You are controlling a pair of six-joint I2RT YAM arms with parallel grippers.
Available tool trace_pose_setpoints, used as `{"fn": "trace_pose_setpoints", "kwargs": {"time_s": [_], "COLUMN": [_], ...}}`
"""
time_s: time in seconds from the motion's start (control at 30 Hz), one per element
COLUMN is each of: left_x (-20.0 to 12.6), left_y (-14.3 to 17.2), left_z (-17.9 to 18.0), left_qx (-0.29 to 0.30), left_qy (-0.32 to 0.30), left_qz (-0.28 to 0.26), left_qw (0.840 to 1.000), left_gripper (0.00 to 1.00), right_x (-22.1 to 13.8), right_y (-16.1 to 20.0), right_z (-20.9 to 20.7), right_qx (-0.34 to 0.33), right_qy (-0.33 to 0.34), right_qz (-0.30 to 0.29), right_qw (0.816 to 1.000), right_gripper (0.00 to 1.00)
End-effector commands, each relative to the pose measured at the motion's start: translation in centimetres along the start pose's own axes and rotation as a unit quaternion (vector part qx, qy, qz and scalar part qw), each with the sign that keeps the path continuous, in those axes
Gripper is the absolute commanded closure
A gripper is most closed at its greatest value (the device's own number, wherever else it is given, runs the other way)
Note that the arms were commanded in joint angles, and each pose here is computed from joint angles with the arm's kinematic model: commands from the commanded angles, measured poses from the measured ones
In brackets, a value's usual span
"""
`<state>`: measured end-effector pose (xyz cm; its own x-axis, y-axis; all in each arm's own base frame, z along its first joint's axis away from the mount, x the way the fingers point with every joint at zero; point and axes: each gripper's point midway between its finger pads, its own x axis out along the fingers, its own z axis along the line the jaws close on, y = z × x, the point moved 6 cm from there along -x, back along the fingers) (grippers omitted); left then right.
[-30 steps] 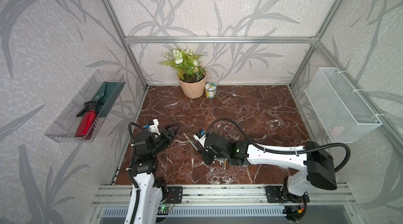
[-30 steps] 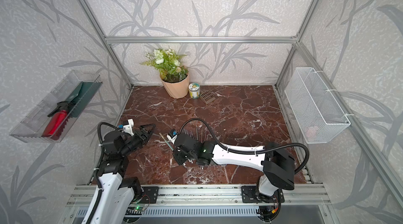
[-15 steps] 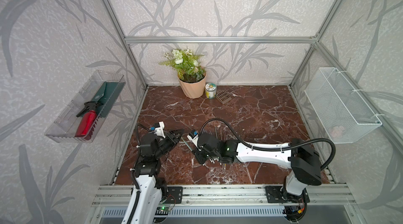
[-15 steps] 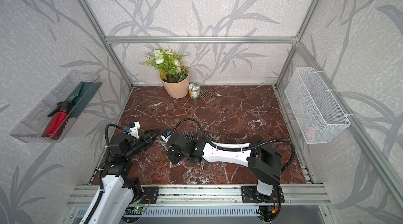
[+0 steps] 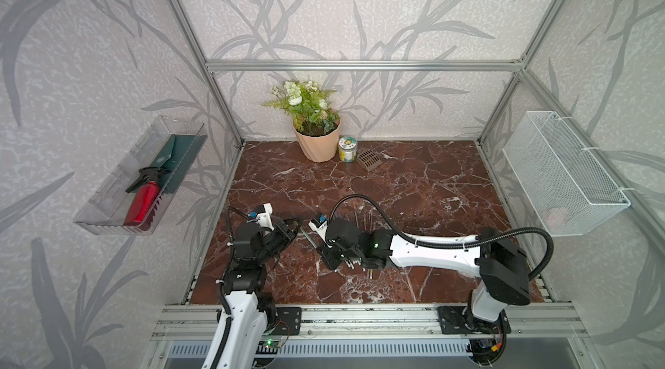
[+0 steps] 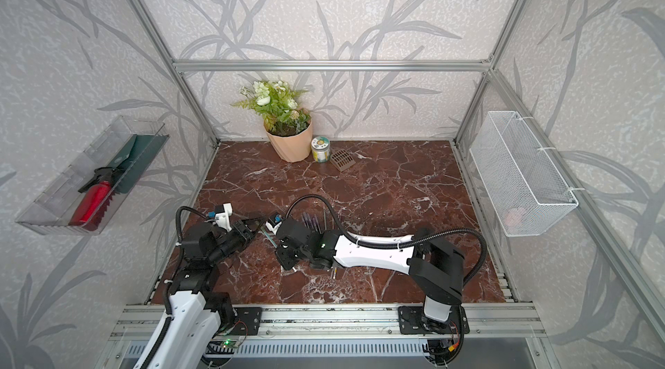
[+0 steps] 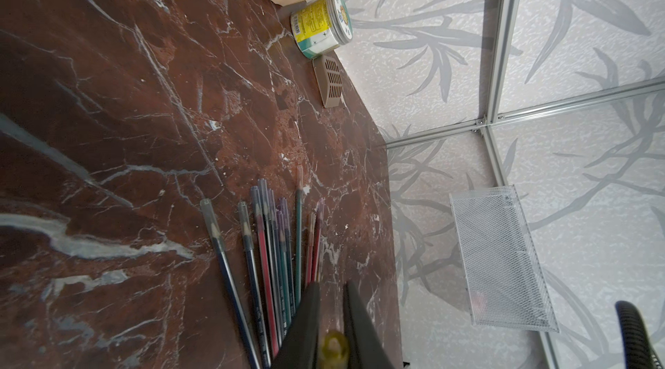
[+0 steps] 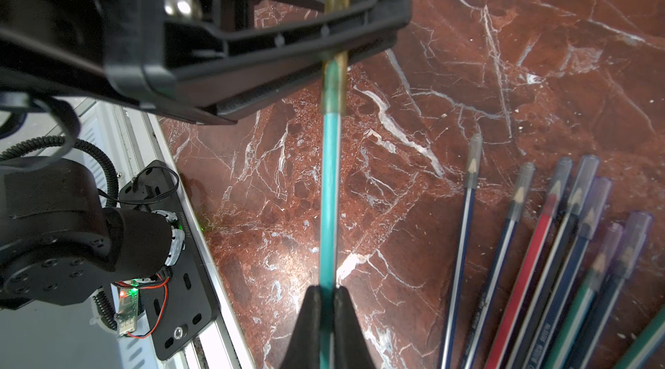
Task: Remove the protective cover of the pencils
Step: Remove the protective sleeve from the pencil.
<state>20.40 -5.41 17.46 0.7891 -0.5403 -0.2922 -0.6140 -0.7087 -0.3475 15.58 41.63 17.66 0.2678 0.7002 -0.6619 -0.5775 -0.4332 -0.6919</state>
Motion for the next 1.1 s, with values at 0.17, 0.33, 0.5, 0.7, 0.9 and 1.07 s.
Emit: {"fn": "trace_pose_setpoints", "kwargs": {"time_s": [0.17,0.33,0.5,0.7,0.9,1.07], "left_x": [0.2,0.3,0.4,0.5,0.6,0.6], "left_y": [0.0,0.0,0.0,0.1,0.1,0.1], "left_z": [0.4,0.6,0.6,0.6,0.7,0.7], "left_qx": [-0.001,0.0,-0.001,0.001,0.001,0.001], "left_qy": [-0.005,-0.008,-0.007,-0.005,-0.004,-0.004], "left_qz": [-0.005,-0.005,-0.003,0.0,0.0,-0.001], "left_qw": [1.0,1.0,1.0,1.0,1.0,1.0], "left_gripper": [0.99,1.0,1.0,1.0,1.0,1.0], "right_x": [0.9,1.7,2.7,3.2,3.0,3.1], "right_y": [-0.5,-0.6,-1.0,-1.5,-1.7,-1.4], "right_z": [0.0,-0.5,-0.8,-0.2,-0.1,0.0], "right_qx": [0.009,0.016,0.024,0.023,0.021,0.021], "right_qy": [-0.004,-0.002,-0.008,-0.022,-0.025,-0.03], "right_qz": [-0.007,-0.002,0.005,0.007,0.007,0.01], "right_qw": [1.0,1.0,1.0,0.999,0.999,0.999], "right_gripper": [0.89,0.69,0.67,0.7,0.76,0.95]}}
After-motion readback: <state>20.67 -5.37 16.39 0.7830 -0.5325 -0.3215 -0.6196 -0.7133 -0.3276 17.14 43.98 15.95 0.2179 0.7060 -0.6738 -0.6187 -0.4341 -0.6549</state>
